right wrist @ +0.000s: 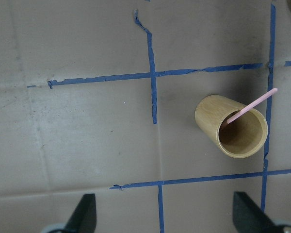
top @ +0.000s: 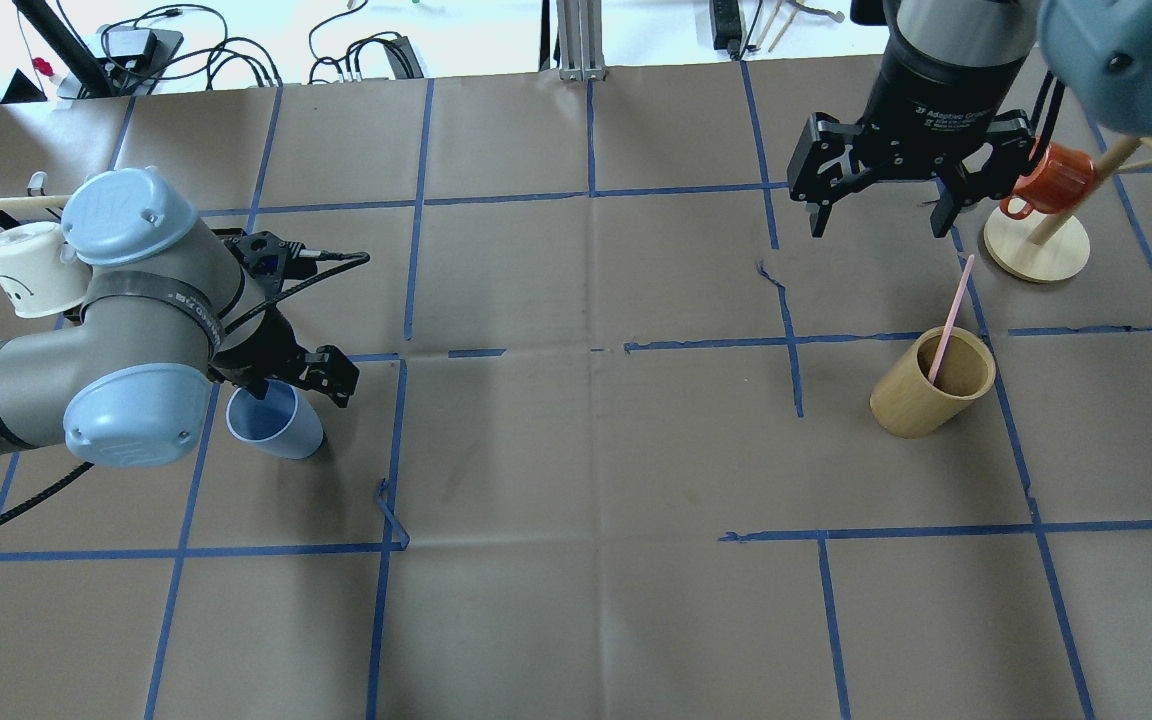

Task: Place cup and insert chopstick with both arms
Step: 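Lower the left gripper onto the light blue cup and grasp it, then carry the blue cup to table center with left gripper while right reaches for chopstick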

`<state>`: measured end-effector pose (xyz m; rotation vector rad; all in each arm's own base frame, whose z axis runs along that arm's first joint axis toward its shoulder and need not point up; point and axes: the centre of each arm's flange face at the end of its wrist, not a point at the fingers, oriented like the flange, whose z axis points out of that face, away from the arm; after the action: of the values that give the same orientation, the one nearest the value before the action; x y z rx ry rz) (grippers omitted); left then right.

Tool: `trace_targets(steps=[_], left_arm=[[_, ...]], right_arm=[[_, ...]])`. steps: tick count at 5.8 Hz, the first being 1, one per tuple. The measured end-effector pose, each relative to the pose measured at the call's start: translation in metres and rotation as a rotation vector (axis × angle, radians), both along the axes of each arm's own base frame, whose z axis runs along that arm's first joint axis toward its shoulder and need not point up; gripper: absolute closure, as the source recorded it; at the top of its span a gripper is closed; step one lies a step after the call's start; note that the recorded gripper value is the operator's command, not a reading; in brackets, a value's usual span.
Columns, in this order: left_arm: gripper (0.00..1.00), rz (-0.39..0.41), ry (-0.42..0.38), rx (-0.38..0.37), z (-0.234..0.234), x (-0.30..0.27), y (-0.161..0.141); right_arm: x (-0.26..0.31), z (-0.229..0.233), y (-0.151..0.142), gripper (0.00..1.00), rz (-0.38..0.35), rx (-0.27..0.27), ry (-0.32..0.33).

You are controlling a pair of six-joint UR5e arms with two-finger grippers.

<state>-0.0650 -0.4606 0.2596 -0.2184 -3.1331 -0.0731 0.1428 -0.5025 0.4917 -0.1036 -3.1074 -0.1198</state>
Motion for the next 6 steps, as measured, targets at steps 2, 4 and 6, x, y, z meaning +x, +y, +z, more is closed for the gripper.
trace_targets(steps=[2,4,6], left_arm=[[0.85,0.001,0.006,0.035,-0.017,0.002,0.002],[0.93,0.004,0.004,0.030,-0.016,0.003,0.000],[0.93,0.014,-0.002,0.013,-0.008,-0.002,-0.005]], right_arm=[[-0.046,0.000,-0.012,0.00,0.044,-0.014,-0.002],[-0.132,-0.022,-0.023,0.00,0.051,-0.039,-0.021],[-0.154,-0.082,-0.022,0.00,0.051,-0.120,-0.003]])
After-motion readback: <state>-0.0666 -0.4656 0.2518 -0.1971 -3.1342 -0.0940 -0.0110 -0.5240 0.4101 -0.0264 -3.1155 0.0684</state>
